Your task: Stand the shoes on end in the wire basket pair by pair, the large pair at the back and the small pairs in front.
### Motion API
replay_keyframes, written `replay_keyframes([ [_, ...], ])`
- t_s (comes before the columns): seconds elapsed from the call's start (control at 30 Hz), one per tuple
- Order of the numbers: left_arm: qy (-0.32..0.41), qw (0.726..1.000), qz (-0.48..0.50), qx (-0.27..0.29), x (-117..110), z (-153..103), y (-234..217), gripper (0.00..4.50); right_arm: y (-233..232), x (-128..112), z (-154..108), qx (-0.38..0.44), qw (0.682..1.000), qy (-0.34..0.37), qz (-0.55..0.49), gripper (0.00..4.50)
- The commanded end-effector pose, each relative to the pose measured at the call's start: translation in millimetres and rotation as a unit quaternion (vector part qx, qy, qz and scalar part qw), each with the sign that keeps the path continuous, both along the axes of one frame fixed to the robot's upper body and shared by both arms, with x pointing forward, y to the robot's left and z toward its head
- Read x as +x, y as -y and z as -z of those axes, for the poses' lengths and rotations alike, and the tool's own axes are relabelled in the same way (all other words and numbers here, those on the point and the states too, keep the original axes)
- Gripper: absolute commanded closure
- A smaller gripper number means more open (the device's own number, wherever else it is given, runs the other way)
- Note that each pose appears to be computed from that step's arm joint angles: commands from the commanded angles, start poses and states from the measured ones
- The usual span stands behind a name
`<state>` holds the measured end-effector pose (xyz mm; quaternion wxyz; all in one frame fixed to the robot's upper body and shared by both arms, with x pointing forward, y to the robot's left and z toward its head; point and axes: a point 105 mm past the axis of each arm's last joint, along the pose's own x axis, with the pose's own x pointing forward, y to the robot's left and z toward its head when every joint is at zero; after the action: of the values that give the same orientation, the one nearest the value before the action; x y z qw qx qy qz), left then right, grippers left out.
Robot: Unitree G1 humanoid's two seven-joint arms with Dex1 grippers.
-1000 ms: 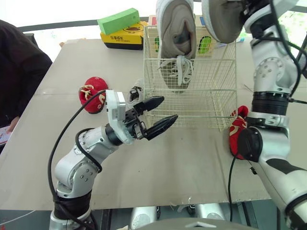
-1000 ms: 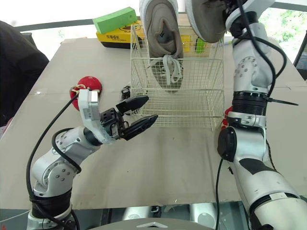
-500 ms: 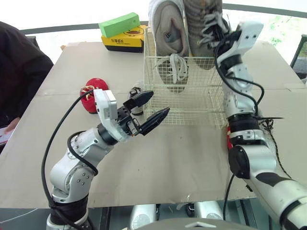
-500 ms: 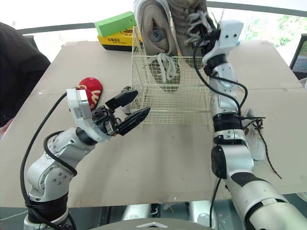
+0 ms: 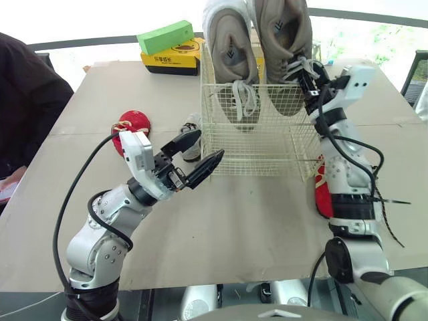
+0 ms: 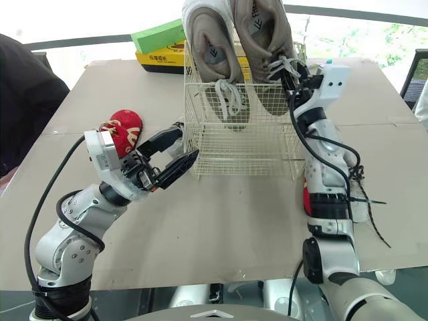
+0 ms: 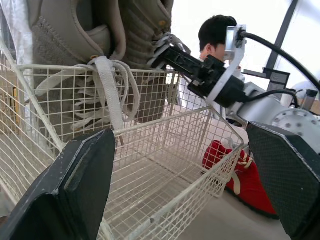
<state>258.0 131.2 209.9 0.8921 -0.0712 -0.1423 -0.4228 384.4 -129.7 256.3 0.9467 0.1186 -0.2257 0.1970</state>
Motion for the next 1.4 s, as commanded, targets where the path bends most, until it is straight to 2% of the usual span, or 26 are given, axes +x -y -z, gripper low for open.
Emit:
replay_keyframes([
  [0.03,0.017,0.999,-0.033,-0.020,2,-10,-13,0.00,-3,-21,-3,-0.024,0.999,-0.008,-0.031,0.70],
  [0.07,0.014,0.999,-0.041,-0.024,4,-10,-16,0.00,-2,-26,-1,-0.041,0.999,-0.012,-0.033,0.20],
  [0.1,0.010,0.998,-0.056,-0.027,8,-9,-21,0.00,0,-32,1,-0.065,0.997,-0.013,-0.035,0.09],
  [0.23,-0.010,0.993,-0.107,-0.042,22,-5,-39,0.00,3,-53,5,-0.139,0.988,-0.014,-0.060,0.09],
  [0.37,-0.025,0.984,-0.175,-0.010,37,7,-59,0.00,3,-73,8,-0.218,0.971,-0.011,-0.099,0.09],
  [0.5,-0.058,0.966,-0.251,0.033,56,21,-80,0.00,-9,-123,10,-0.296,0.930,0.011,-0.219,0.09],
  [0.67,-0.091,0.959,-0.251,0.092,68,42,-76,0.00,-14,-168,16,-0.326,0.893,-0.004,-0.309,0.09],
  [0.8,-0.108,0.964,-0.214,0.117,75,55,-57,0.00,-13,-180,22,-0.329,0.890,-0.022,-0.313,0.09],
  [1.03,-0.136,0.956,-0.218,0.138,100,82,-41,0.00,-11,-191,27,-0.325,0.897,-0.029,-0.300,0.09],
  [1.1,-0.146,0.953,-0.228,0.139,103,89,-44,0.54,-11,-195,28,-0.325,0.897,-0.028,-0.300,0.00],
  [1.17,-0.144,0.954,-0.226,0.136,103,90,-45,1.31,-12,-199,28,-0.322,0.897,-0.027,-0.301,0.00],
  [1.23,-0.122,0.958,-0.229,0.122,101,82,-48,2.11,-13,-200,31,-0.320,0.897,-0.027,-0.302,0.00],
  [1.3,-0.096,0.962,-0.234,0.098,97,71,-53,3.15,-15,-200,33,-0.318,0.898,-0.027,-0.303,0.00],
  [1.4,-0.074,0.959,-0.259,0.084,87,64,-68,4.31,-16,-199,34,-0.314,0.899,-0.026,-0.305,0.00],
])
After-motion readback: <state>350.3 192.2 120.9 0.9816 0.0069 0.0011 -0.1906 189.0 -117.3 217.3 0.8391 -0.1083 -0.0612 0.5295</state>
